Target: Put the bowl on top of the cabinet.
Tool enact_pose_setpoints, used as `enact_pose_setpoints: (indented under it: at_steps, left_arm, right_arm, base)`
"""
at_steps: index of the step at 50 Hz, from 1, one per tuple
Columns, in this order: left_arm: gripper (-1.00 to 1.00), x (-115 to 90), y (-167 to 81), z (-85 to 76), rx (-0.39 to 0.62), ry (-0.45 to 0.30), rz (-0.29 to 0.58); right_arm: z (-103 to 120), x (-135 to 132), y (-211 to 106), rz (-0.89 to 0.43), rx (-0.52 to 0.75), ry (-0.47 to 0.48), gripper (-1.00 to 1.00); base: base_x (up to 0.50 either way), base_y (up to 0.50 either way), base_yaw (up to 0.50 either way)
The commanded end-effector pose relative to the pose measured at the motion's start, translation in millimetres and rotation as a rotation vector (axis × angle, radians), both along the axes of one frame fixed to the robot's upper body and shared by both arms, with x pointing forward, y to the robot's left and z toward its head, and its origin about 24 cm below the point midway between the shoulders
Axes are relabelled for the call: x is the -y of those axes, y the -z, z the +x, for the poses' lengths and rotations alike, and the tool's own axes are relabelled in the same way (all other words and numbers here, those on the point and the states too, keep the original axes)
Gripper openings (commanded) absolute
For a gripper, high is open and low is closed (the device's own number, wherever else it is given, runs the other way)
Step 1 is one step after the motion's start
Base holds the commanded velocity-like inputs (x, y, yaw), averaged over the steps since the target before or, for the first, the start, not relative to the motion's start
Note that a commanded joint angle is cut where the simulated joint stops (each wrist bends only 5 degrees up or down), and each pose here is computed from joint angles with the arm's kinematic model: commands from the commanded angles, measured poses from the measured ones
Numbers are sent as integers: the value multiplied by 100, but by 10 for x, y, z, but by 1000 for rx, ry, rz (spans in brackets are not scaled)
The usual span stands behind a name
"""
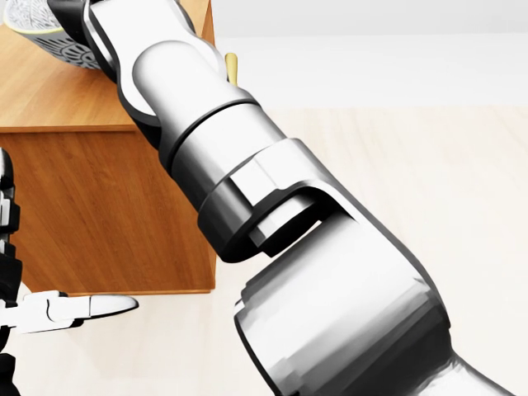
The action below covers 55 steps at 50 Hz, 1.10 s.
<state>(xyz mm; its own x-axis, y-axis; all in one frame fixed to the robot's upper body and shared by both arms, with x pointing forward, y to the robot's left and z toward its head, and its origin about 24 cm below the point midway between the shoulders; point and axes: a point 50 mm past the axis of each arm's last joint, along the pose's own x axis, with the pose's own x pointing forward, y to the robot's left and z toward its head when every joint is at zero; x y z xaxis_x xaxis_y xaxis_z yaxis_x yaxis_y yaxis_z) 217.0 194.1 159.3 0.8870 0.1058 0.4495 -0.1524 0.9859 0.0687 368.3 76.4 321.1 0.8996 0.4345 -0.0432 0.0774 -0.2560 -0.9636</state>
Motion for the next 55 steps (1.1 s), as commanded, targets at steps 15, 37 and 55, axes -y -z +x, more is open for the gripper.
enact_pose_setpoints:
  at_steps: [15, 37, 55]
  left_arm:
    - [100, 43, 187, 72, -85, 12, -17]
    - [100, 73, 168, 58, -76, 21, -14]
    - [100, 85, 169, 43, -76, 23, -12]
  right_arm:
    - [71, 20, 358, 44, -128, -9, -59]
    - [-408, -365, -570, 155, 122, -180, 100]
    - [-1120, -770, -1062, 307, 110, -473, 100]
  base:
    - [0, 0, 0]
    - [0, 0, 0]
    - [0, 0, 0]
